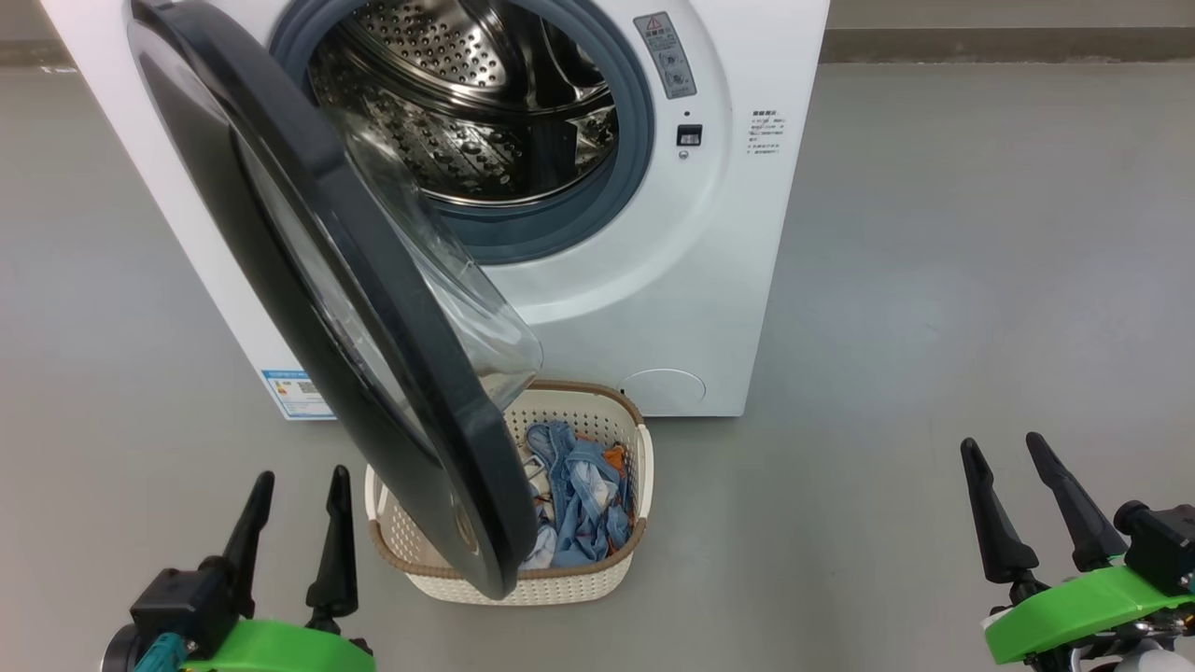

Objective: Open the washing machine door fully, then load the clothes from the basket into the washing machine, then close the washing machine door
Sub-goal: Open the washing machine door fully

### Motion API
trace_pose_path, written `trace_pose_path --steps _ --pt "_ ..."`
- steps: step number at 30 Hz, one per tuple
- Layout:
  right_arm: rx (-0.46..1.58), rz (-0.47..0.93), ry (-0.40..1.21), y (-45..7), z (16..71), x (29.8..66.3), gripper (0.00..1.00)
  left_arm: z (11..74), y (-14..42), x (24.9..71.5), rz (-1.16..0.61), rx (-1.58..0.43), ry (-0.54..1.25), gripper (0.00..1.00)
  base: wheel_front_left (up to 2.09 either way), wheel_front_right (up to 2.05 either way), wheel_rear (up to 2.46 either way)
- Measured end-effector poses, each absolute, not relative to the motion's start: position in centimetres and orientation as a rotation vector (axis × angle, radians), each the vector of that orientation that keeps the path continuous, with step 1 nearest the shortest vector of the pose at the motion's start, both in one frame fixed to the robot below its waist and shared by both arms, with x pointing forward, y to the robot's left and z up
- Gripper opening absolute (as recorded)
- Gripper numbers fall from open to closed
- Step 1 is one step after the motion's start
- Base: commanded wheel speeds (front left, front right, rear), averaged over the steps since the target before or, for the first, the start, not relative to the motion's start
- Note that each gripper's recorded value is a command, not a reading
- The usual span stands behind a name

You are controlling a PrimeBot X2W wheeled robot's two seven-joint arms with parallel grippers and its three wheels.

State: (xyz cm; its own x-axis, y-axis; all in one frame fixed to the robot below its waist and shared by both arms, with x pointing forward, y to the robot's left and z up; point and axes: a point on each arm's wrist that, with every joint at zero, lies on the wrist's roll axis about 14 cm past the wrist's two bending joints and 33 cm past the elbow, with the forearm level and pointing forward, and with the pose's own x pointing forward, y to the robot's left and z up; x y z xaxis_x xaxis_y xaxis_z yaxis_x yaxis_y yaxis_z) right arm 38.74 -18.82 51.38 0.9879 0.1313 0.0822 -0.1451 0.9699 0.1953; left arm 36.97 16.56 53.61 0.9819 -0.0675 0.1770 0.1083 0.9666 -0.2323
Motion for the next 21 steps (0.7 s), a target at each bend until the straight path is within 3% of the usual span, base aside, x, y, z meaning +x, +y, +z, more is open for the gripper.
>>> trace_pose_path --steps 7,8,9,10,11,12,14,21 --pt "0.205 0.137 -0.064 -18.8 51.2 38.7 1.00 53.7 16.5 37.0 -0.091 -0.243 -0.170 1.00 0.00 0.00 0.00" --pt "0.205 0.137 -0.063 -18.8 51.2 38.7 1.00 53.7 16.5 37.0 -0.091 -0.243 -0.170 0.93 0.00 0.00 0.00" --pt "0.205 0.136 -0.062 -18.8 51.1 38.7 1.00 53.7 16.5 37.0 -0.091 -0.243 -0.170 0.74 0.00 0.00 0.00" --pt "0.205 0.136 -0.061 -18.8 51.1 38.7 1.00 53.7 16.5 37.0 -0.091 -0.244 -0.170 0.45 0.00 0.00 0.00" --pt "0.206 0.135 -0.059 -18.8 51.0 38.6 1.00 53.7 16.5 37.0 -0.091 -0.244 -0.170 0.30 0.00 0.00 0.00" --pt "0.206 0.135 -0.058 -18.8 51.0 38.6 1.00 53.7 16.5 37.0 -0.092 -0.244 -0.170 0.05 0.00 0.00 0.00" --pt "0.208 0.134 -0.058 -18.8 51.0 38.6 1.00 53.7 16.4 37.0 -0.093 -0.244 -0.170 0.00 0.00 0.00 0.00" --pt "0.212 0.135 -0.060 -18.7 51.1 38.6 1.00 54.9 16.3 37.1 -0.103 -0.242 -0.208 0.00 0.00 0.00 0.00"
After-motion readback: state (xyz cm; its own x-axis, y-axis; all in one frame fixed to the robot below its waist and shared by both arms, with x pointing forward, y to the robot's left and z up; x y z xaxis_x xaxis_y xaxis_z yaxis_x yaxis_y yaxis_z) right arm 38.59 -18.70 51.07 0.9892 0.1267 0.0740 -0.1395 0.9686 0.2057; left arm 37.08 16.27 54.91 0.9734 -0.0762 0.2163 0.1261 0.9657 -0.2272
